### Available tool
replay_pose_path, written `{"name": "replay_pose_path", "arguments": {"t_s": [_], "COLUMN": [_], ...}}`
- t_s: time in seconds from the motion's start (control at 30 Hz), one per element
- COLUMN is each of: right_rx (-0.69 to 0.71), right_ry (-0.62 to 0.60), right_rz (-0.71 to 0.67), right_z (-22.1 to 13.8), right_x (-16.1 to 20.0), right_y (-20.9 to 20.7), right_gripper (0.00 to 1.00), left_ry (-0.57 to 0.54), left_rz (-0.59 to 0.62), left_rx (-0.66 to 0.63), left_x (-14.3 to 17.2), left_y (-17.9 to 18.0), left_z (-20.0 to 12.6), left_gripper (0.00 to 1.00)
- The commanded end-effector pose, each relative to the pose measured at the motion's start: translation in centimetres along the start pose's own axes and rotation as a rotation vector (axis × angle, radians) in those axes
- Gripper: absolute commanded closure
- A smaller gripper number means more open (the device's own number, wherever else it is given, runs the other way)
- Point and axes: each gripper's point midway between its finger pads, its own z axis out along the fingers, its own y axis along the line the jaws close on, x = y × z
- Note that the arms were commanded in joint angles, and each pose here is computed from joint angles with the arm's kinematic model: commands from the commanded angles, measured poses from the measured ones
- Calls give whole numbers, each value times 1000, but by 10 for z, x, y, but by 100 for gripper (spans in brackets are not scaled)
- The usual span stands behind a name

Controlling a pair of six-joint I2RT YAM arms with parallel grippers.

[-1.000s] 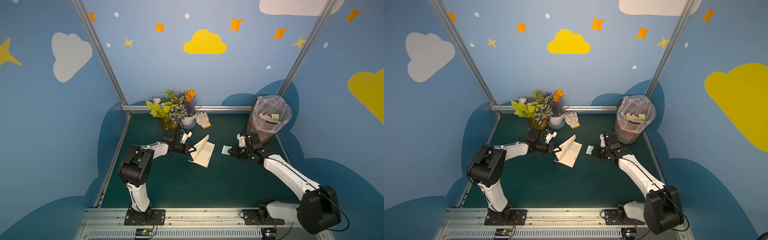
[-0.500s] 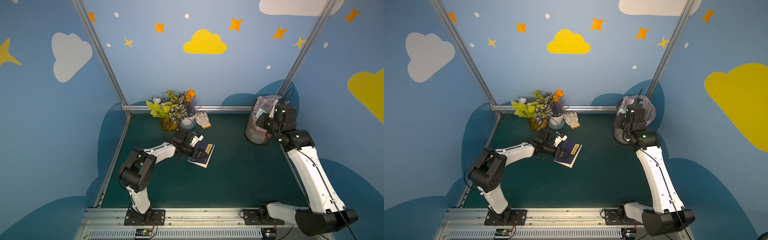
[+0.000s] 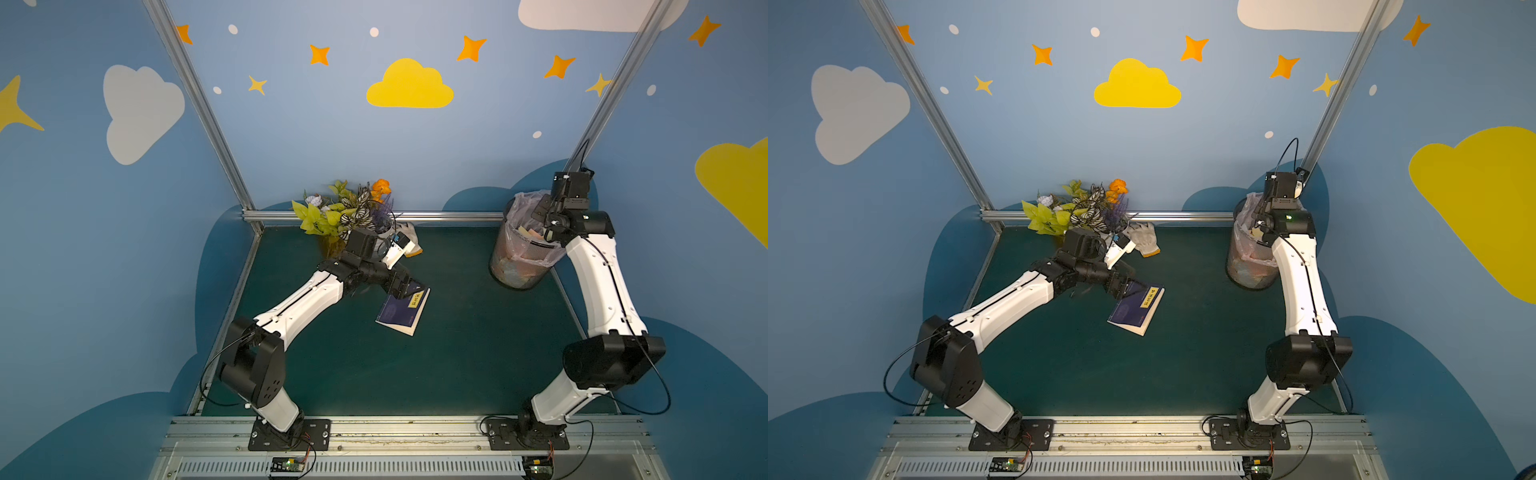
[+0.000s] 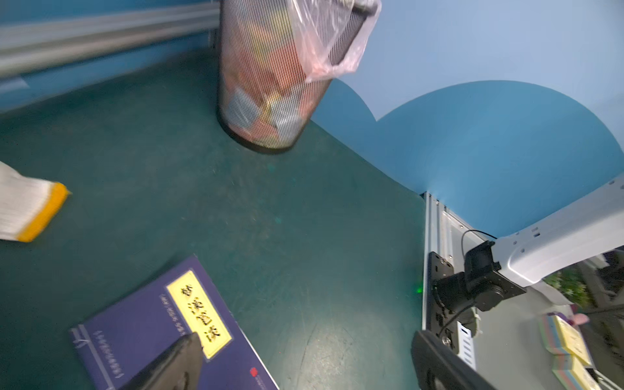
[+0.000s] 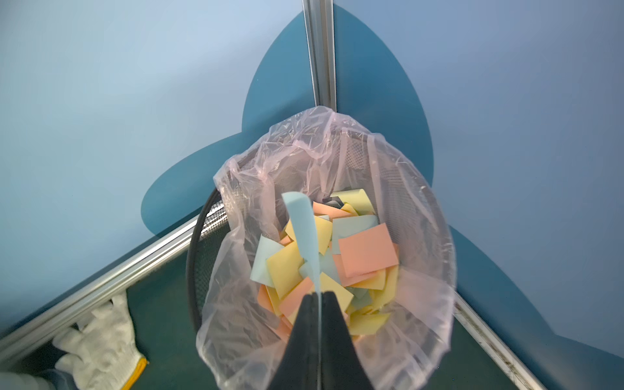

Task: Peel off the used sticky note
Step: Place the note in the trash bin.

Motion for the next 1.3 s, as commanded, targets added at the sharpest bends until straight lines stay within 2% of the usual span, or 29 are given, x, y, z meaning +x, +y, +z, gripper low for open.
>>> {"name": "replay_pose_path", "arguments": {"t_s": [0.0,0.03,0.07,0.17,0.63,0.83,1.0,1.07,1.17,1.27], "right_rx": [10,6,2,-23,-411,-349,-135,-97,-119,-221], "right_ry": [24,32,39,49,208,250,187,173,193,252], "right_rz": [-37,-45,-51,-54,-34,-80,-264,-339,-401,-390], "right_z": [18,21,23,24,8,26,33,33,34,31], "right_x": [0,0,0,-3,21,42,47,49,59,76], "right_y": [7,10,13,19,78,74,60,63,77,98], "right_gripper": [41,26,17,4,3,3,3,3,2,2], "left_ry": [-5,-11,-17,-23,-37,-42,-36,-35,-33,-34], "left_rz": [16,17,17,11,-11,-24,-31,-35,-38,-39], "left_rx": [-82,-96,-108,-144,-244,-258,-264,-270,-272,-281], "left_x": [-3,-5,-6,-5,13,20,25,27,30,32], "left_y": [16,19,21,30,57,61,63,65,66,69], "left_z": [-19,-24,-29,-42,-73,-78,-79,-80,-79,-79], "left_gripper": [0,0,0,0,0,0,0,0,0,0]}}
